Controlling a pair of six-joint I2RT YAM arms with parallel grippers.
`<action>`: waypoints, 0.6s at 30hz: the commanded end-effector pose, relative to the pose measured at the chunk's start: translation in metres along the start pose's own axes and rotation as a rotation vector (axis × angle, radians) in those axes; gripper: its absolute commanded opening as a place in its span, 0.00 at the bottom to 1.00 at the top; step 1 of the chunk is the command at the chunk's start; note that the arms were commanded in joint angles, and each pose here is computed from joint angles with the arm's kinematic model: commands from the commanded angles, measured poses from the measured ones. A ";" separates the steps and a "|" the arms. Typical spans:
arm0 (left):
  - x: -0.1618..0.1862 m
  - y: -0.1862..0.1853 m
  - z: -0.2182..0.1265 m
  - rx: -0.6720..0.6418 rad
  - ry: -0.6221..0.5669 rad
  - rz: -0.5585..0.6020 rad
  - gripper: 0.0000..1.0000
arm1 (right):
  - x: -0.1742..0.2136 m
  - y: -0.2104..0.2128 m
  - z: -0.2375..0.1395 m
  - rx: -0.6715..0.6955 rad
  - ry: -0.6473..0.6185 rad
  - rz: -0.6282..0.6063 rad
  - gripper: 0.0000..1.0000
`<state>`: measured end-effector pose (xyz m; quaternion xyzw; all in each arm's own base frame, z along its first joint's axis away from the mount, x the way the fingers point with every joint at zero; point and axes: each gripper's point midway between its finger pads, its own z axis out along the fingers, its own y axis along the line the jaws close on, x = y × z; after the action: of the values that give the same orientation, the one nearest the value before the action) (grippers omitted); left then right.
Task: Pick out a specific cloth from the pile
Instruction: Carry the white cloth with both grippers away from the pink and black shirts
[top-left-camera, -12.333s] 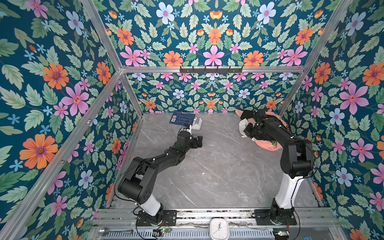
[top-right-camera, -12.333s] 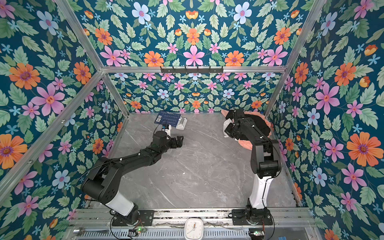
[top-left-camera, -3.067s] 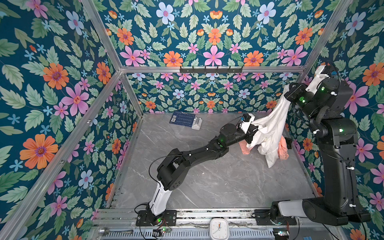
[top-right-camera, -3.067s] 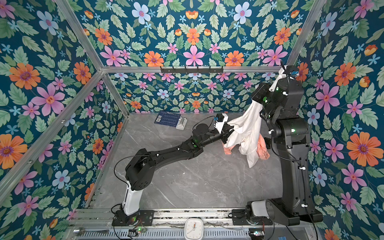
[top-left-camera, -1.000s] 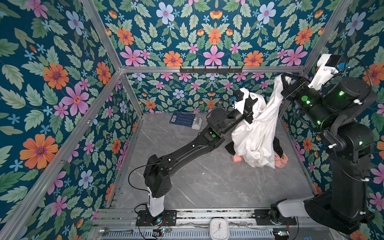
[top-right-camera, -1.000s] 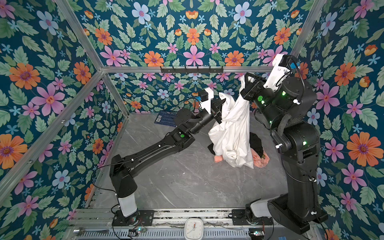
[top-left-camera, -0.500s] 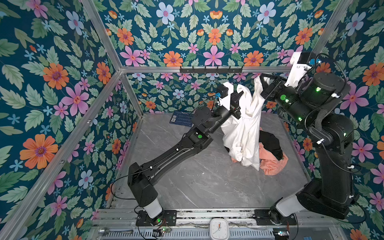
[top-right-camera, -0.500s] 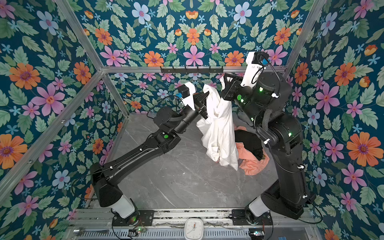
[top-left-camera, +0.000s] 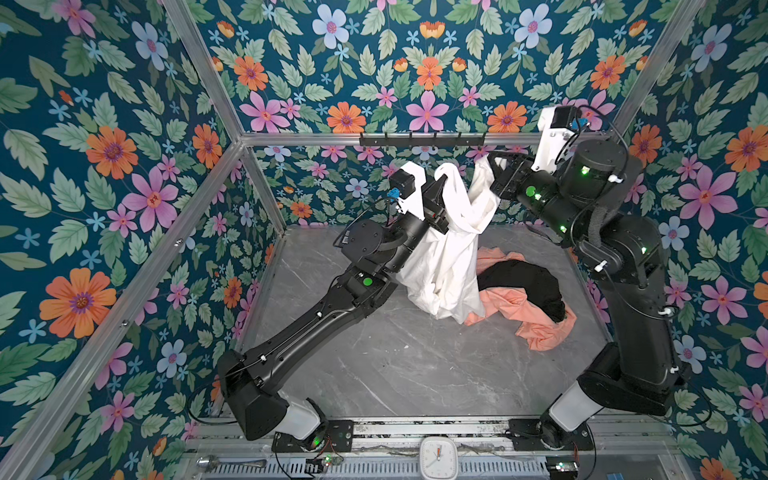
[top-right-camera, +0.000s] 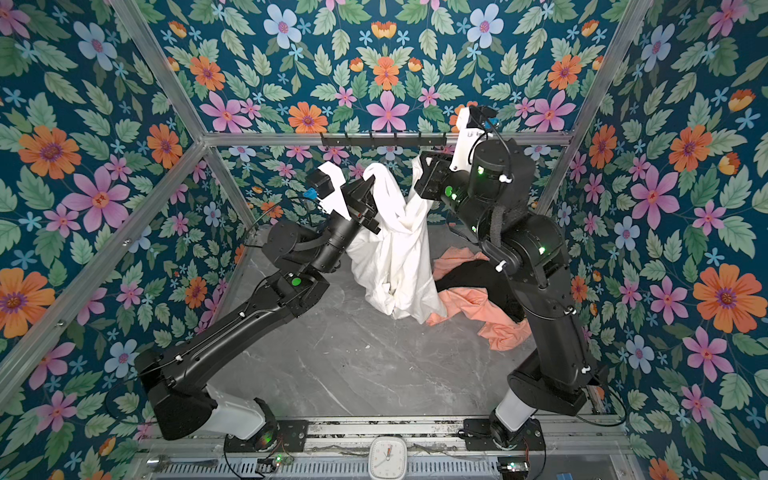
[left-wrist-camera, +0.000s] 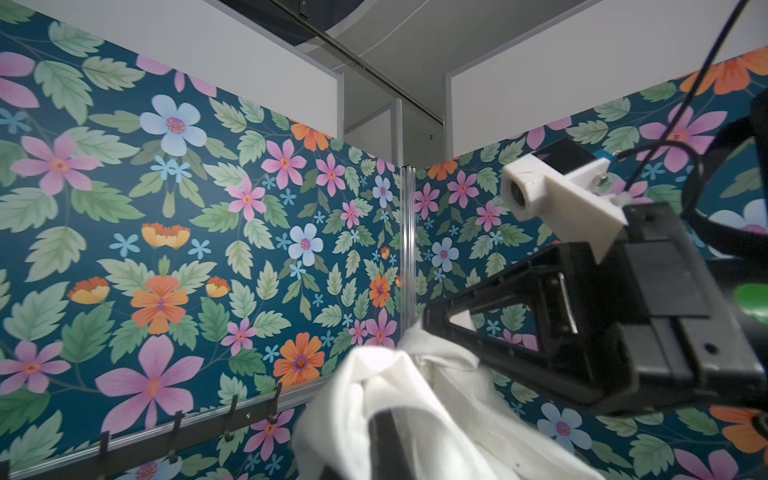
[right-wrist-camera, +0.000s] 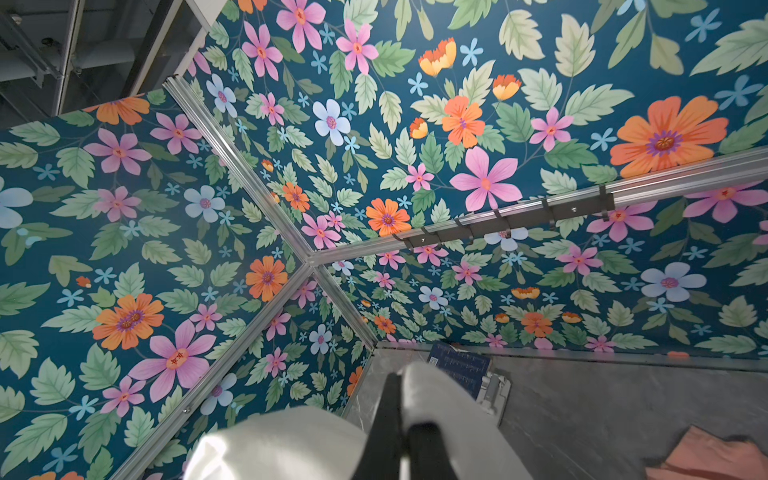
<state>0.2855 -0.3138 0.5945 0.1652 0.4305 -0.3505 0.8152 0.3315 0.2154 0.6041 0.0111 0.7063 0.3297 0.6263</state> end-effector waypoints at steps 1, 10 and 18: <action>-0.023 0.018 -0.010 -0.065 -0.064 0.036 0.00 | 0.016 0.010 0.021 -0.040 0.036 0.041 0.00; -0.036 0.053 -0.042 -0.175 -0.069 0.071 0.00 | 0.056 0.045 0.060 -0.133 0.121 0.092 0.00; -0.054 0.075 -0.062 -0.240 -0.084 0.109 0.00 | 0.074 0.068 0.081 -0.192 0.136 0.121 0.00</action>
<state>0.2891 -0.2165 0.5885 0.0898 0.4465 -0.2652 0.8499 0.3619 0.3318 0.5610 -0.0331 0.7273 0.4101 0.5493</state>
